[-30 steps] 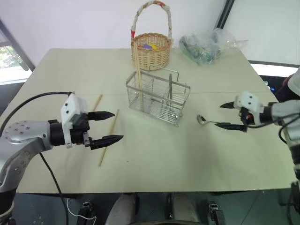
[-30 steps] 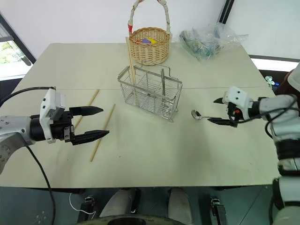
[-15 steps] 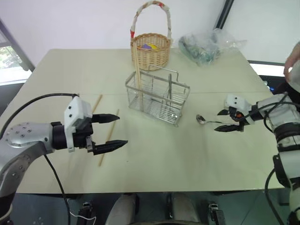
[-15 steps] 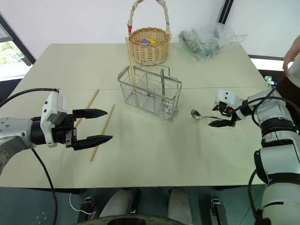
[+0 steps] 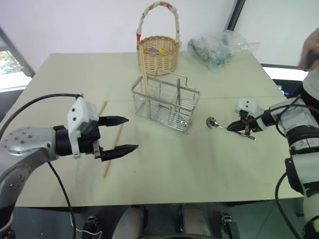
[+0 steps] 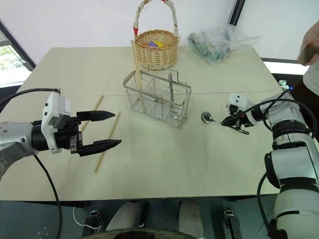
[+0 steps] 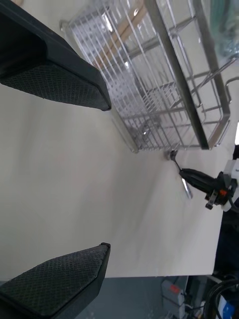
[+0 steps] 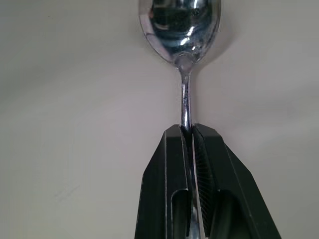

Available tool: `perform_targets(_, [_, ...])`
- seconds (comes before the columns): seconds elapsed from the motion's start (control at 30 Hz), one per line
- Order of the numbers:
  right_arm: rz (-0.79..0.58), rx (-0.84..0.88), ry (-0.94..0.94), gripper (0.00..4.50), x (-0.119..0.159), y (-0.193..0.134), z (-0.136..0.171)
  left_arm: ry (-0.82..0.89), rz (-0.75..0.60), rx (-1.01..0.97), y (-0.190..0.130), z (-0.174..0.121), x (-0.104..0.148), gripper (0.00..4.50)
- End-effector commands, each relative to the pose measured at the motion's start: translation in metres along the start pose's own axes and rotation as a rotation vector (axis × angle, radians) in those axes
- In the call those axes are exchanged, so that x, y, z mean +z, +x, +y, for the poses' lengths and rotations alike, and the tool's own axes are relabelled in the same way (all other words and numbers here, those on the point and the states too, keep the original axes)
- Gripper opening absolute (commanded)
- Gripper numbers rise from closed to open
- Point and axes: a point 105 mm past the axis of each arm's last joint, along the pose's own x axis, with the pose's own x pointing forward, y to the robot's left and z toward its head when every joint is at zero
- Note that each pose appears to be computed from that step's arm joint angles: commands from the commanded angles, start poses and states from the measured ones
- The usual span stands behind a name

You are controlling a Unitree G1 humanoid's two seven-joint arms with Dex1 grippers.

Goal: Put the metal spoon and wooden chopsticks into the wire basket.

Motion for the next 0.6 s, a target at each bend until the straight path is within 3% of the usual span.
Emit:
perform_targets(0.03, [-0.027,-0.021,-0.027,0.07,0.008,-0.011,-0.004,0.037,-0.029,0.015,-0.003,0.004,0.011,4.50])
perform_targets(0.17, [-0.038,-0.047,-0.044,0.07,0.009,-0.011,-0.007,0.042,-0.029,0.019,-0.002,0.007,0.011,4.50])
perform_targets(0.3, [-0.152,-0.001,-0.148,0.07,0.024,-0.023,0.002,0.053,-0.051,0.039,-0.003,0.014,0.018,4.50])
perform_targets(0.6, [-0.339,0.167,-0.345,0.07,0.046,-0.066,0.073,0.092,-0.087,0.106,-0.012,0.034,0.034,4.50])
